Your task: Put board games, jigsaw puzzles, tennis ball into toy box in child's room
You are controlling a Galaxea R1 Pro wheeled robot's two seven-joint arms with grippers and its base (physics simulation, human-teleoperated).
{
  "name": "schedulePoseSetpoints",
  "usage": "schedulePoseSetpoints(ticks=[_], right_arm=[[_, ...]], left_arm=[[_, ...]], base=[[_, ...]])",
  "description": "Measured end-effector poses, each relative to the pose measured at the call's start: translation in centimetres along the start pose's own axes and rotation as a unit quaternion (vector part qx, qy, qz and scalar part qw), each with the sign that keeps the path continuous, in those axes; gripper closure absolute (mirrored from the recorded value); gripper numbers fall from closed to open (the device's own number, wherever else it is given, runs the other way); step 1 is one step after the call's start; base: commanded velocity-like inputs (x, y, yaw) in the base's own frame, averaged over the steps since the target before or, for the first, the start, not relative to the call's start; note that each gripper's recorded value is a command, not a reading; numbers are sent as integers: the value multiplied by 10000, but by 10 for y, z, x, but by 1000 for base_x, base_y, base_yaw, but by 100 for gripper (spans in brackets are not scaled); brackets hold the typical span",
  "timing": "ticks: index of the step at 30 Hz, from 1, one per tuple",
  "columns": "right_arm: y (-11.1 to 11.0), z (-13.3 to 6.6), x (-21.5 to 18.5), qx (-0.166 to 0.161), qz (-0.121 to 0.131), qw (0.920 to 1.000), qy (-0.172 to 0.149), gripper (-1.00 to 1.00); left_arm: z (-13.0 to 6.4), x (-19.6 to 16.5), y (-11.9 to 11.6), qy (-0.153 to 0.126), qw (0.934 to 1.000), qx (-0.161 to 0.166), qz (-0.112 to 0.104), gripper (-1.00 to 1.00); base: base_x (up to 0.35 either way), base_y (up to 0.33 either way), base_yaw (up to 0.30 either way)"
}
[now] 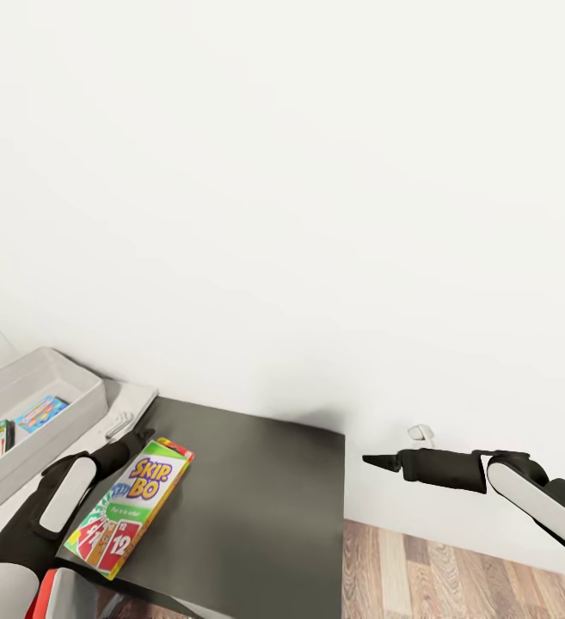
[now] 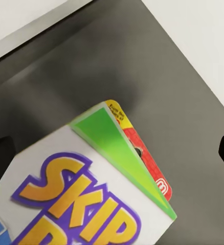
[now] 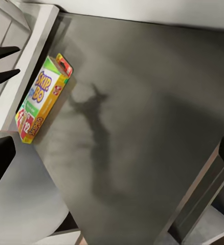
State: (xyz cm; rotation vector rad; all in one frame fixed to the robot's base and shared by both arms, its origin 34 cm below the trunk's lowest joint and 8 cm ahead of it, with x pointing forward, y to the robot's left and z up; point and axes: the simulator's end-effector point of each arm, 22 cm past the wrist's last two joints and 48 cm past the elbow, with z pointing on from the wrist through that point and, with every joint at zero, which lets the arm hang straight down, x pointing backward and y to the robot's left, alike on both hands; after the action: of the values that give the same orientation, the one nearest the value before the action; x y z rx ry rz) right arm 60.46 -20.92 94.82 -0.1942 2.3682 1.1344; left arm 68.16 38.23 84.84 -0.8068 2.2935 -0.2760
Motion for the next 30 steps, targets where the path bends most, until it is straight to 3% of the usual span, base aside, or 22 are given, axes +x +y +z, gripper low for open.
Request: schedulePoseSetpoints(ticks=[30], right_arm=[[-13, 9, 12, 22, 150, 9998, 125, -100]], left_arm=[[12, 16, 14, 146, 9998, -153, 36, -100]], base=[[0, 0, 0]])
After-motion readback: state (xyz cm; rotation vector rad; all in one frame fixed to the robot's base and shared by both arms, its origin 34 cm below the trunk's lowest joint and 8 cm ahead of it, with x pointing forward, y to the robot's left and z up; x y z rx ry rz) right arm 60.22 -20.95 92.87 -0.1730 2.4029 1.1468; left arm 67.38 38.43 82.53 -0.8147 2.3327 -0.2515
